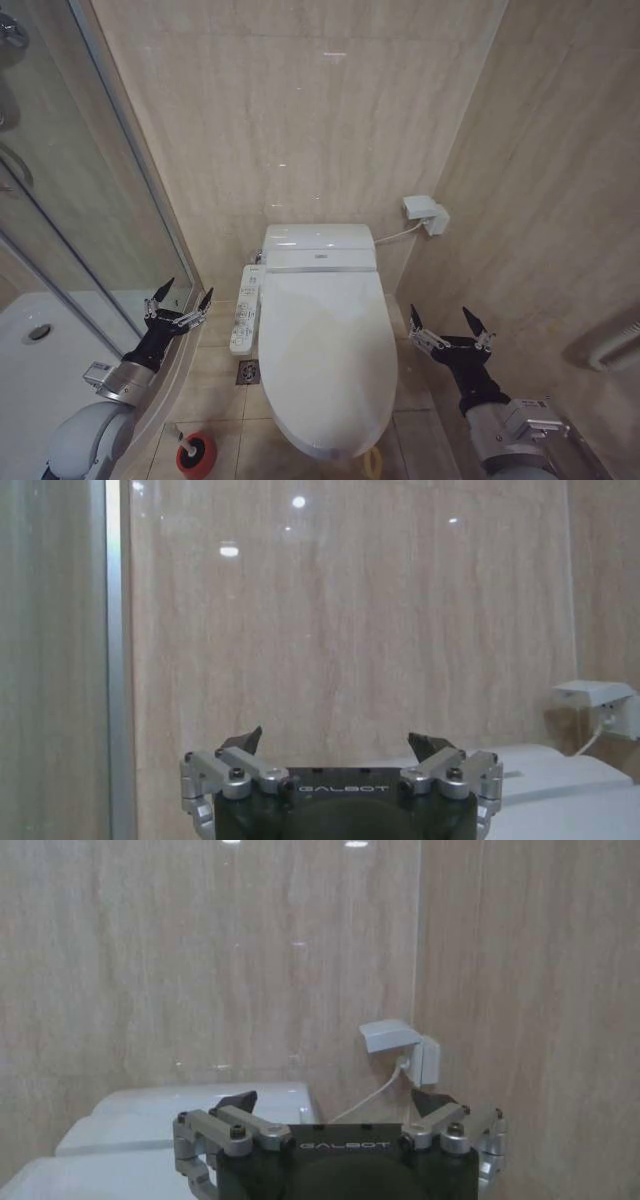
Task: Open the toilet lid, clean the toilet bowl with a toilet brush, close the toilet lid, and flush.
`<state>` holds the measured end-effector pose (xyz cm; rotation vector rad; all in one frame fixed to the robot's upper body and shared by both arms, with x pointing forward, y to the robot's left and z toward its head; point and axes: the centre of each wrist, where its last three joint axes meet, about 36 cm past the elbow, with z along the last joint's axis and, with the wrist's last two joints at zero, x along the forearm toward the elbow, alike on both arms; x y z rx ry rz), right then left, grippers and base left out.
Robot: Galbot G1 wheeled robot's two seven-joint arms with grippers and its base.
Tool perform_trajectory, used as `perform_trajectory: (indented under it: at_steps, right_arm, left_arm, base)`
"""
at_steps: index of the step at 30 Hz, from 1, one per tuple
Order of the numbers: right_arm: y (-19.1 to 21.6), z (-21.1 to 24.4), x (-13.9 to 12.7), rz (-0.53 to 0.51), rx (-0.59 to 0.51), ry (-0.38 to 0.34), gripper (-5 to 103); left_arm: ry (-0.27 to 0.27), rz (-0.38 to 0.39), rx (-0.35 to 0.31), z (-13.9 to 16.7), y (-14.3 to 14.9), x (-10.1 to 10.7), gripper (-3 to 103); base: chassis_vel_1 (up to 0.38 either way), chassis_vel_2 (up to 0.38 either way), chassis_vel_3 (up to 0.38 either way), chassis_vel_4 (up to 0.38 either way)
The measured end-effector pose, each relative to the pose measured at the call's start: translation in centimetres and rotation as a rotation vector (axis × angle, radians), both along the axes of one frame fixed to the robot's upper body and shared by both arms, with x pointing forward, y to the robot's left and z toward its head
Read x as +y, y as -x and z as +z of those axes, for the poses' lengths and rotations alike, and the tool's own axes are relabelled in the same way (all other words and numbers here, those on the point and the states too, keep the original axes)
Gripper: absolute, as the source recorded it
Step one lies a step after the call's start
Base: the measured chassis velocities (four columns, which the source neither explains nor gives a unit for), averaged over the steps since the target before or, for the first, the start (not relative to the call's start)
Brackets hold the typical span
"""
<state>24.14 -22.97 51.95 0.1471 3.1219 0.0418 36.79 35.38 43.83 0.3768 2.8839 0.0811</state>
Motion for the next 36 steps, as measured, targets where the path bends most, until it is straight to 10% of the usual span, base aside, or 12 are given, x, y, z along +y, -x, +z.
perform_trajectory:
  at_steps: [36]
  right_arm:
    - [0.0, 0.0, 0.0, 0.000, 0.000, 0.000, 100]
  left_arm:
    - [0.005, -0.018, 0.005, -1.3, -0.3, 0.7, 98]
  base:
    - [-0.037, 0.035, 0.037, -0.038]
